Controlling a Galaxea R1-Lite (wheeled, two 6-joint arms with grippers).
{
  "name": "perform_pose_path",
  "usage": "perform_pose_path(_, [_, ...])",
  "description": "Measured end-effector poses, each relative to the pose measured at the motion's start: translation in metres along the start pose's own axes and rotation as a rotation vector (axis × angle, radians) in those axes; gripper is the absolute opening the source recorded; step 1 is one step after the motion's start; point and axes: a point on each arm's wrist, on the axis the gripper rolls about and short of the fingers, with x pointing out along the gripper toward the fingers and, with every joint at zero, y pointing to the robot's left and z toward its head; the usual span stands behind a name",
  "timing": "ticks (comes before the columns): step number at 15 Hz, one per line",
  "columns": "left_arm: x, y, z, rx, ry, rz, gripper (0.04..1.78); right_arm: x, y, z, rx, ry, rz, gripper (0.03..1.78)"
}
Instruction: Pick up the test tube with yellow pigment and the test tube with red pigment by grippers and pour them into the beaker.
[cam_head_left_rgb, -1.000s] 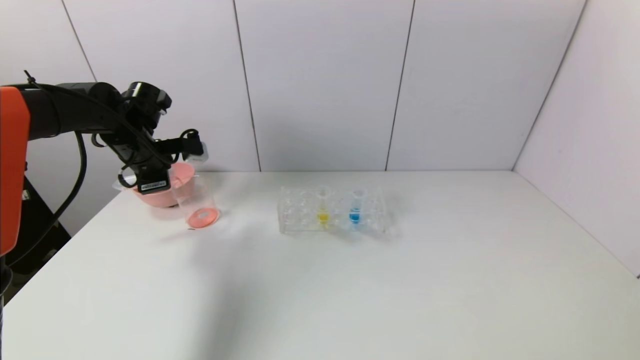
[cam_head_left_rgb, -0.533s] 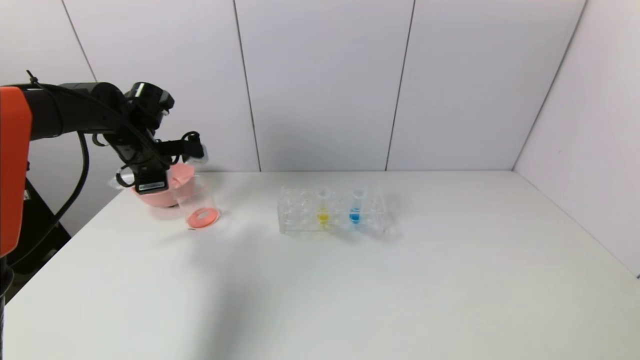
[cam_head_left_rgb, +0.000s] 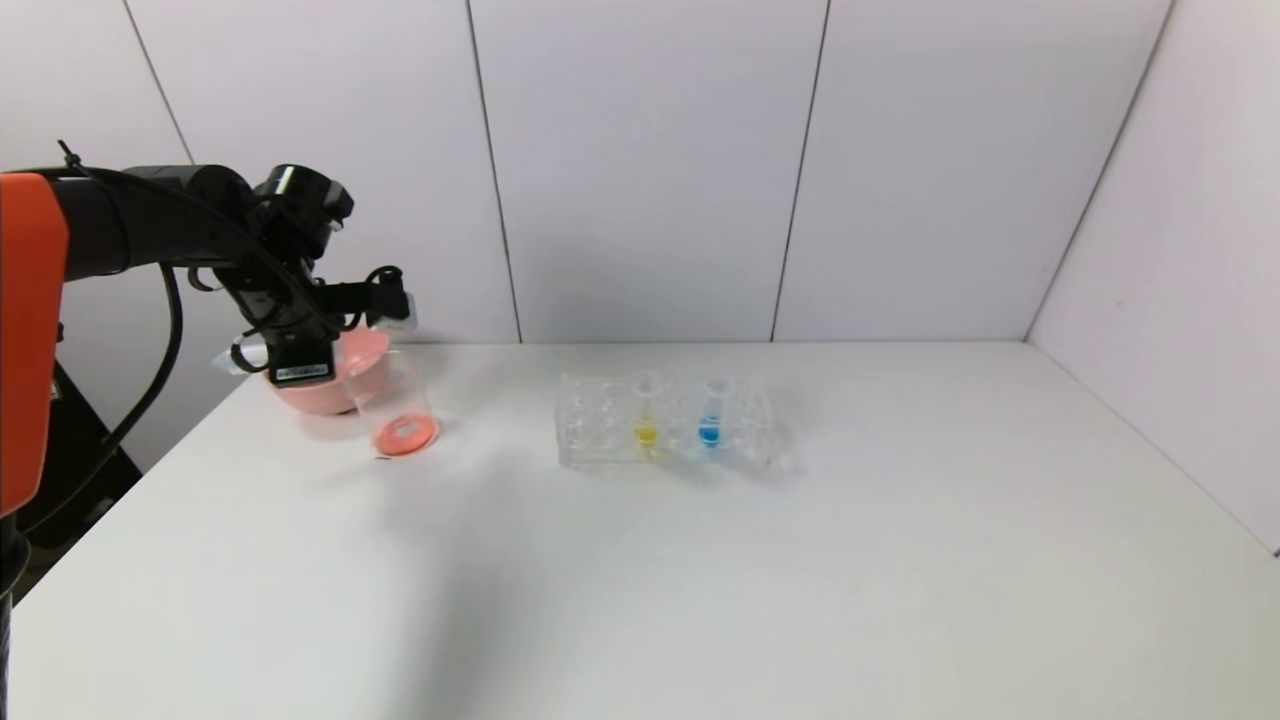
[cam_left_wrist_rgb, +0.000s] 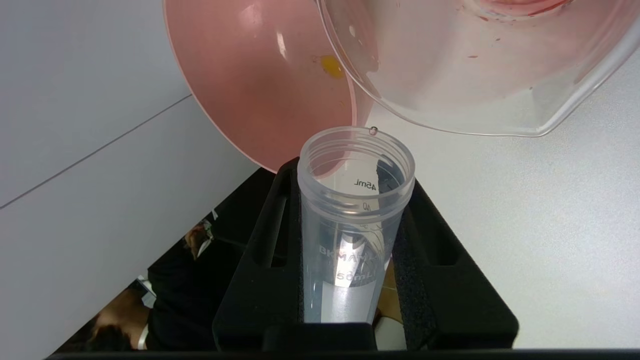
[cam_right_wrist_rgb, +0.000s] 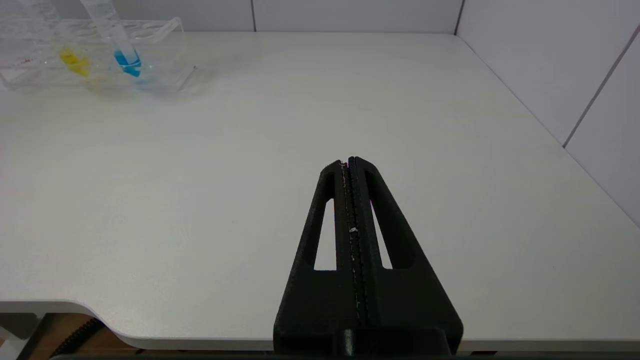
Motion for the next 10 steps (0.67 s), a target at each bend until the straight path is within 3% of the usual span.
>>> perform_pose_path(6, [-0.003,0.001,0.0,-0.02,-0.016,0.008,0.53,0.0,0.0,0.0,0.0,0.0,0.0,0.11])
perform_pose_path(10, [-0.014,0.01,-0.007,-0.192,-0.078,0.044,0.53,0.0,0.0,0.0,0.0,0.0,0.0,0.11])
